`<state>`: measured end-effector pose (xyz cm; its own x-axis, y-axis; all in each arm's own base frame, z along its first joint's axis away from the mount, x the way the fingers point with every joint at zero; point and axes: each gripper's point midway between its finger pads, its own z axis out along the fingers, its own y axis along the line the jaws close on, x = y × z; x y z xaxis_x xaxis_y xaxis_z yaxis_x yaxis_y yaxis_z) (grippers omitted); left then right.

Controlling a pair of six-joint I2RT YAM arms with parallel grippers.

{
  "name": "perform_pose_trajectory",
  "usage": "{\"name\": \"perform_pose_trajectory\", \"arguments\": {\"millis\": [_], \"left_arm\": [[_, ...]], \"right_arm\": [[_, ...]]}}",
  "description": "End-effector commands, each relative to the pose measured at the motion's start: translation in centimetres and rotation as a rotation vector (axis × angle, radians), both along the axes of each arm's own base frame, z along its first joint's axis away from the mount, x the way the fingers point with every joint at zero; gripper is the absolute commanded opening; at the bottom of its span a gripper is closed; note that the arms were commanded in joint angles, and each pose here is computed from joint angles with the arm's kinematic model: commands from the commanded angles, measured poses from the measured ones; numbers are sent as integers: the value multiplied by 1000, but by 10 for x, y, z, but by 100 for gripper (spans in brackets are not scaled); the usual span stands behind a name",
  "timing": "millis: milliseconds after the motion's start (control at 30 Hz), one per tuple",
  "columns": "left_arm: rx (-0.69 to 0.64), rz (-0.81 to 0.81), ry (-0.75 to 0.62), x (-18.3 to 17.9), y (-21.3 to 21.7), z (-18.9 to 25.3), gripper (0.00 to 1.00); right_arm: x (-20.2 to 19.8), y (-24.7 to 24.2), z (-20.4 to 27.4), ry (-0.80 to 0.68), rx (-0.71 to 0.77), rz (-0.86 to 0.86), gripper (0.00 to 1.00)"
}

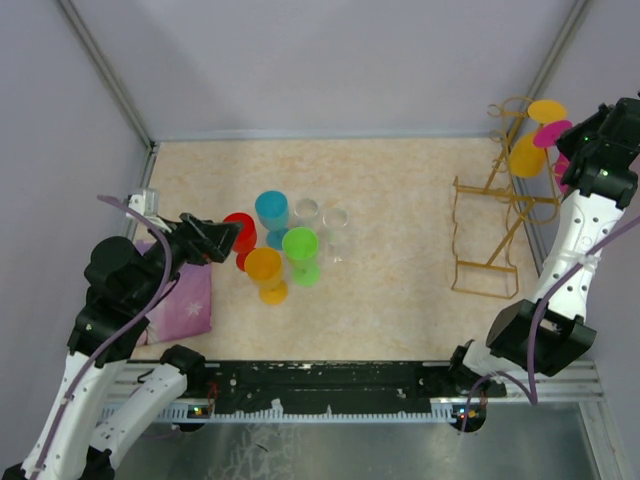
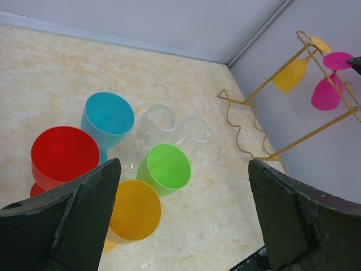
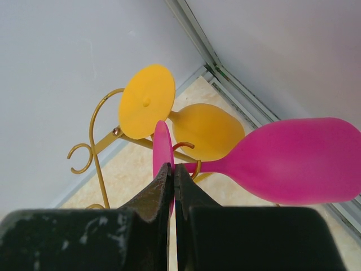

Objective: Take the wine glass off the wine glass rack
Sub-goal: Pick up the wine glass from the wine rack.

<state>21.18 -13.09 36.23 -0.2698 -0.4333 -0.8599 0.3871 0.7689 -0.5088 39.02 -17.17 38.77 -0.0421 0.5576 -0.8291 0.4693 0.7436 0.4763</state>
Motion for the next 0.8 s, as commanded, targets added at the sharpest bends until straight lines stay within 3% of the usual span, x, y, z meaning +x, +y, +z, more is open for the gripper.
{"name": "perform_pose_trajectory", "arguments": {"millis": [0, 533, 767], "left_arm": [[-14, 2, -24, 3, -1, 5, 99], [-14, -10, -24, 5, -4, 5, 99], [-16, -5, -30, 4, -2, 7, 99]], "right_arm": [[-12, -3, 54, -145, -90, -39, 0], [-12, 3, 70, -250, -23, -51, 0], [-16, -5, 66, -230, -40, -97, 0]]}}
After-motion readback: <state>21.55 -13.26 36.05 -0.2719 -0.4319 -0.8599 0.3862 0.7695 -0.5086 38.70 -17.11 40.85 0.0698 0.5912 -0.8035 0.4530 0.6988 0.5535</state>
